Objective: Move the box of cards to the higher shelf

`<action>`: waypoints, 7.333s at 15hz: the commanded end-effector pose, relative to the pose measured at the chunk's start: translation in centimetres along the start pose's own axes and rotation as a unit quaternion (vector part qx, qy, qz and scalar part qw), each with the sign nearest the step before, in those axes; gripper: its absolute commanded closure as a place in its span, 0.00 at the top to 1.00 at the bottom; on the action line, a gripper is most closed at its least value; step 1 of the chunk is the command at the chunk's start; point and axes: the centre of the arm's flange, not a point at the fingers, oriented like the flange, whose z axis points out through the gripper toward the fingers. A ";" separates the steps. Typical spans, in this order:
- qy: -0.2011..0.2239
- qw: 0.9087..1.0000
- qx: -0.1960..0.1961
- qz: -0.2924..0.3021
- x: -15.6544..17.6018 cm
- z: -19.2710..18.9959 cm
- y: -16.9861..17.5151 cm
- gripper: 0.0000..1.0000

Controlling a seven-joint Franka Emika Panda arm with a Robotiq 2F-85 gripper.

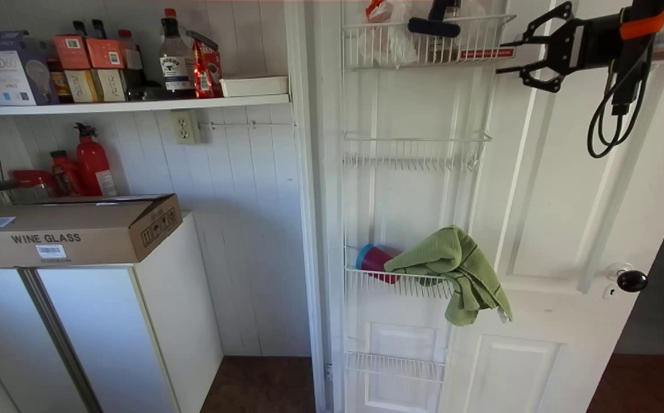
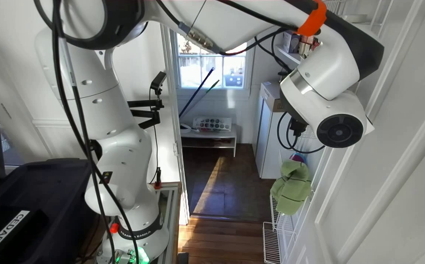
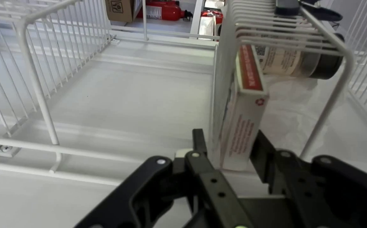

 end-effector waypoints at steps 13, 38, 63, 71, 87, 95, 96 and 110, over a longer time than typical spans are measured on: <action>0.006 1.000 0.022 0.020 0.7 -4.6 -0.1 0.05; -0.097 0.994 0.041 -0.020 -3.0 -8.9 -7.3 0.05; -0.061 0.993 0.052 -0.081 -0.8 -11.1 -16.1 0.05; -0.005 0.995 0.072 -0.075 1.4 -12.1 -19.0 0.05; 0.032 0.995 0.090 -0.008 2.1 -8.2 -19.0 0.05; 0.033 0.996 0.078 -0.008 1.7 -5.1 -19.6 0.05; 0.032 0.996 0.077 -0.007 1.7 -4.7 -19.7 0.05; 0.021 0.998 0.065 0.016 1.2 -1.5 -20.4 0.08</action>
